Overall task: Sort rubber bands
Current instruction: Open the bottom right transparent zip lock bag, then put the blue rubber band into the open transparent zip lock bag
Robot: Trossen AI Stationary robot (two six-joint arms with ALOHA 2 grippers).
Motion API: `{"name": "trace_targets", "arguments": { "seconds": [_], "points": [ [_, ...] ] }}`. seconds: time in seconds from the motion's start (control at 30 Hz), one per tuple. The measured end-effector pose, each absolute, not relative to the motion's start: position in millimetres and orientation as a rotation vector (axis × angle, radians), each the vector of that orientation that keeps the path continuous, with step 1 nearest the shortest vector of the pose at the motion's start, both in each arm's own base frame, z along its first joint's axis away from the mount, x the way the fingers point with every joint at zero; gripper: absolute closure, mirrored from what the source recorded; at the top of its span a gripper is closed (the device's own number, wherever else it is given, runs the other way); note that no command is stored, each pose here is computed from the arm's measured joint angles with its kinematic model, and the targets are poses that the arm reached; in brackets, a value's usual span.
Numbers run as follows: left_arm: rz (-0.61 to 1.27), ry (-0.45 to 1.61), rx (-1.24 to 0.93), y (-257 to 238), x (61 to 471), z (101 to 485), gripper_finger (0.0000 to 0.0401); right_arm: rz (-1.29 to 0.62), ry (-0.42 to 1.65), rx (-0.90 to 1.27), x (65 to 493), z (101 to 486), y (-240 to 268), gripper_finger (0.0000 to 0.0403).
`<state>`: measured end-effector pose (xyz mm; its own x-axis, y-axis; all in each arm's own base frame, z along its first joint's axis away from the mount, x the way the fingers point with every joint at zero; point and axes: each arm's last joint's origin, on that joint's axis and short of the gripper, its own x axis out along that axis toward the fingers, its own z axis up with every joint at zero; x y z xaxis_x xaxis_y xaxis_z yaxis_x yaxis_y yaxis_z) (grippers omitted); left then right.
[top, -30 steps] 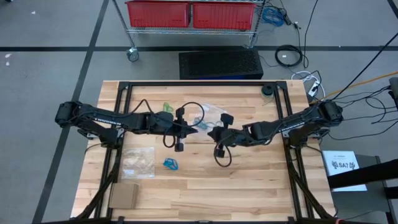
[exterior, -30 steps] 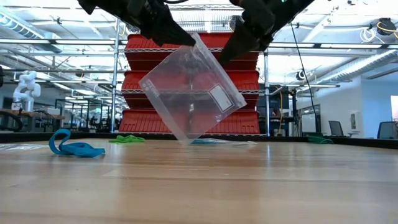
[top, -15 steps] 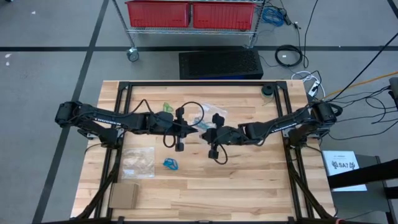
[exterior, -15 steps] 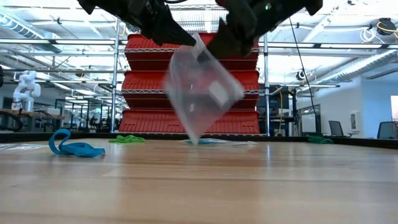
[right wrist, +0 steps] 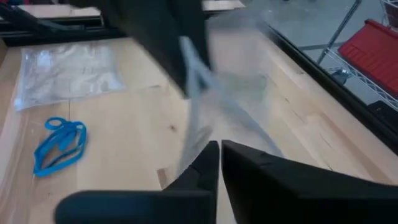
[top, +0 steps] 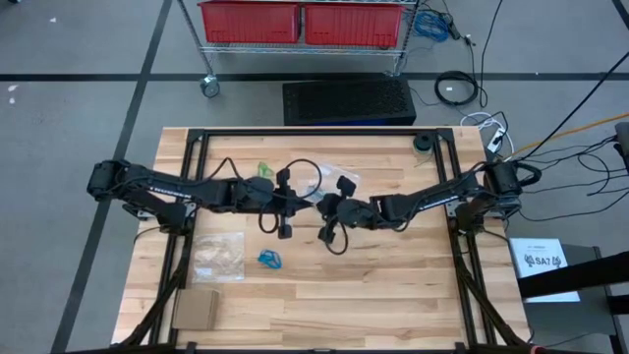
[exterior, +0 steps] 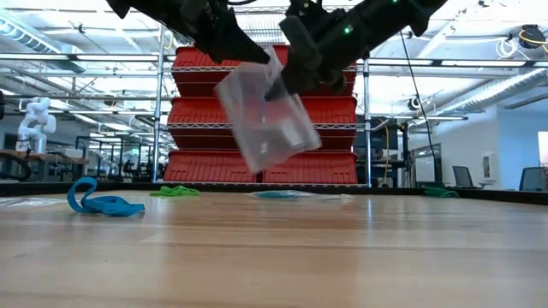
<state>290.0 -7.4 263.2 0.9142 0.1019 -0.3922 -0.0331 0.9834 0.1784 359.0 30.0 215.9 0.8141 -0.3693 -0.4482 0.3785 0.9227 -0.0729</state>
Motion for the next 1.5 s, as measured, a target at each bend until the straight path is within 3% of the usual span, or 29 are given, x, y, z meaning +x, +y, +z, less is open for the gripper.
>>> {"name": "trace_targets", "arguments": {
  "seconds": [0.13,0.4,0.53,1.23,1.5],
  "points": [
    [0.068,0.406,0.150,-11,290,264,0.0401,-0.389,0.470,0.021,359,217,30,0.0345],
    [0.081,0.413,0.136,-19,298,254,0.0401,-0.390,0.448,0.070,360,218,31,0.0189],
    [0.115,0.432,0.128,-22,302,247,0.0401,-0.346,0.469,0.082,357,218,38,0.0149],
    [0.251,0.554,0.198,-18,292,223,0.0401,-0.278,0.513,0.051,314,266,46,0.0143],
    [0.281,0.490,0.204,-16,276,241,0.0401,-0.077,0.506,0.123,338,238,76,0.0163]
  ]
}}
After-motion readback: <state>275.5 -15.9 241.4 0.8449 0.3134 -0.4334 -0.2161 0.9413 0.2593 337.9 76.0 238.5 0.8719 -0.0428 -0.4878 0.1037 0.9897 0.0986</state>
